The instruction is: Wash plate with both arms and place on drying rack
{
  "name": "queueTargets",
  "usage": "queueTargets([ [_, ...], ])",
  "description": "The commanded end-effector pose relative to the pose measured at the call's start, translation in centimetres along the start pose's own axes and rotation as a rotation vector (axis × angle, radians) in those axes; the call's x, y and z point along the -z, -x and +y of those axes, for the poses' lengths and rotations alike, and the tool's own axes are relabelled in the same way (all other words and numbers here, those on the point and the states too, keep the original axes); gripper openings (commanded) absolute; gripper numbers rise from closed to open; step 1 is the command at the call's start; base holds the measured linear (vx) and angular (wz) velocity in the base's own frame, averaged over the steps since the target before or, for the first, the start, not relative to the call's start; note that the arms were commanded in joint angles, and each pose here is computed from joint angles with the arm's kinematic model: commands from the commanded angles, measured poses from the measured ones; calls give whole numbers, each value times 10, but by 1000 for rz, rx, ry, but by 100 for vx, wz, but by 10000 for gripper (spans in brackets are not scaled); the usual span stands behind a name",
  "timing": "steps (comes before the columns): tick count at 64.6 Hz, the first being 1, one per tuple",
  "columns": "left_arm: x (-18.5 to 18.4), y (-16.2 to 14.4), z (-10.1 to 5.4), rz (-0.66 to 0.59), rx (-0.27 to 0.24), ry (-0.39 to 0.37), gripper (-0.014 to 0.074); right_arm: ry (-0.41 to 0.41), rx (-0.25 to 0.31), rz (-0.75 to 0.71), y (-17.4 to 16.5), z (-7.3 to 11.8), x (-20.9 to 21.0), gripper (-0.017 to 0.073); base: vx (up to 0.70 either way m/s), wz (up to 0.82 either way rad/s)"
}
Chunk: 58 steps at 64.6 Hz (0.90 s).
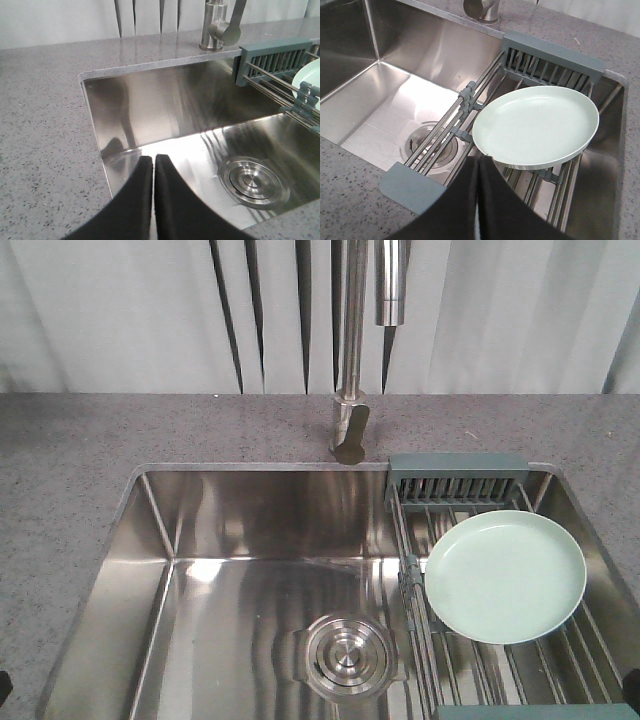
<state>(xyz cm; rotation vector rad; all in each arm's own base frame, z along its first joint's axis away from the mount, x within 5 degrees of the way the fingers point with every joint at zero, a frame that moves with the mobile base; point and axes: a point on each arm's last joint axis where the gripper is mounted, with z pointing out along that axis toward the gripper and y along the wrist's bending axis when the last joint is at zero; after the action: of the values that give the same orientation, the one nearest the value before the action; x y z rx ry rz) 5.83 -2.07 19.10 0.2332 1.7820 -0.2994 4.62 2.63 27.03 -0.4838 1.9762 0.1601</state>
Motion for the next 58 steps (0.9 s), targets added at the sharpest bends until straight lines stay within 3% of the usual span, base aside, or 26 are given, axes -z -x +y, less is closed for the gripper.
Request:
queueTargets([
  [1, 0, 3, 0, -155, 4, -8, -6, -24, -7, -71, 12, -3, 3, -6, 0, 0],
  [5, 1, -4, 1, -153, -2, 1, -6, -24, -7, -71, 12, -3, 3, -6, 0, 0],
  [18, 6, -1, 6, -210, -90, 92, -6, -22, -8, -70, 11, -2, 3, -6, 0, 0],
  [26, 6, -1, 10, -212, -48, 155, -6, -20, -8, -66, 11, -2, 3, -6, 0, 0],
  [40, 7, -1, 14, -215, -36, 221, -6, -20, -8, -65, 11, -2, 3, -6, 0, 0],
  [58, 8, 0, 18, -245, 98, 290, -6, -20, -8, -65, 11, -2, 3, -6, 0, 0],
])
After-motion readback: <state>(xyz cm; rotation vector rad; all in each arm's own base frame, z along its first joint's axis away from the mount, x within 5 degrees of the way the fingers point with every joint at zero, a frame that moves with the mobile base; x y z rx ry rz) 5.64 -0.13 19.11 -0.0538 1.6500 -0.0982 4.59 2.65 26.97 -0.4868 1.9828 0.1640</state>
